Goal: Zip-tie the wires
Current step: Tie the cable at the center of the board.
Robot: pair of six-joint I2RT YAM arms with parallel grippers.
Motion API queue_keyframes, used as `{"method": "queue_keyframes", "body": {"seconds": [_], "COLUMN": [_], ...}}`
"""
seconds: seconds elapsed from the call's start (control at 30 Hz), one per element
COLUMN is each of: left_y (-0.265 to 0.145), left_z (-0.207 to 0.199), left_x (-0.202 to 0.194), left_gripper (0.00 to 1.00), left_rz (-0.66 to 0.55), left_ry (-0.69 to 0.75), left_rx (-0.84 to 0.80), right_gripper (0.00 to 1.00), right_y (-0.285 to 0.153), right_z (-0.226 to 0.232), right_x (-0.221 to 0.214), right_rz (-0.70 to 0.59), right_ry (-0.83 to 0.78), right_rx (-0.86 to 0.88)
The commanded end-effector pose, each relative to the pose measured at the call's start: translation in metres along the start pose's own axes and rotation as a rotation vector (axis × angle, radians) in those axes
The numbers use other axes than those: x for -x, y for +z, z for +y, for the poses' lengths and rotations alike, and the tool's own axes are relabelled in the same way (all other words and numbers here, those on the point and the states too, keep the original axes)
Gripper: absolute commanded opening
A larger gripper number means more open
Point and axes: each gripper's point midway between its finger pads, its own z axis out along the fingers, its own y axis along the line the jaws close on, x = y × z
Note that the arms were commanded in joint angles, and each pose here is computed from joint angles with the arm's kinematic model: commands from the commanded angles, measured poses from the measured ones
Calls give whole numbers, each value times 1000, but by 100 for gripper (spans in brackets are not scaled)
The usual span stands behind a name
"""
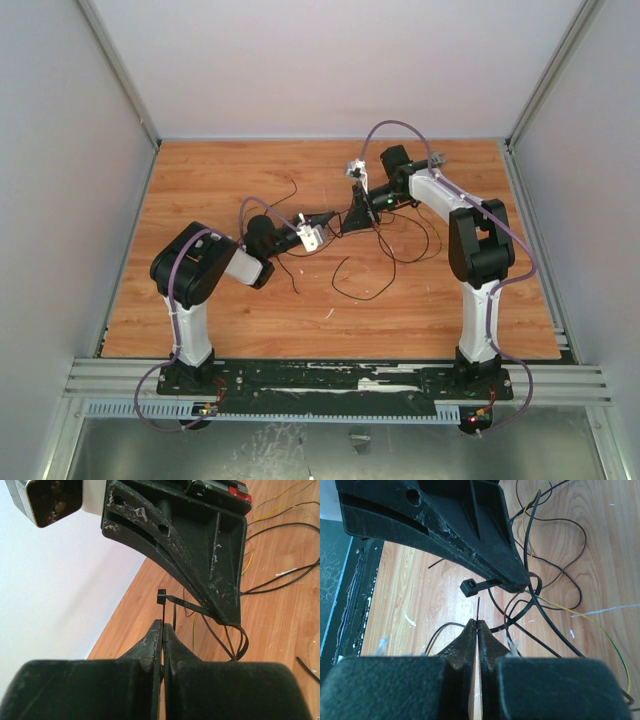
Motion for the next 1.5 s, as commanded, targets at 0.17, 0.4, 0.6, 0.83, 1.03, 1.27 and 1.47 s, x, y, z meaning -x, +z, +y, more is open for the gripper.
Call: {"method": "queue_keyframes", "body": {"seconds": [0.17,0.4,0.6,0.83,1.03,1.27,1.47], "left_y": [2,3,3,3,3,5,6], "left_z": [-4,-2,-2,-4,-3,5,7], "left_x": [5,5,4,3,5,13,15], "left_gripper": [0,0,0,0,0,0,0], "left_rz": [-13,-13,-13,-12,-19,-42,-46], "left_ry": [6,-2,-16,-19,-21,-27,-25], "left_rx": [-3,6,10,10,13,31,32], "right_gripper": [0,0,0,0,0,0,0], "right_y": [-6,-3,-3,-5,-1,6,5], "right_z": [7,10,16,17,14,12,11], "right_x": [29,25,19,23,15,-10,-8], "right_rz": [-35,-27,-19,-25,-21,-4,-7], "right_ry": [-73,-70,-71,-77,-56,-11,-11], "right_rx": [-5,3,0,-3,7,15,14]}}
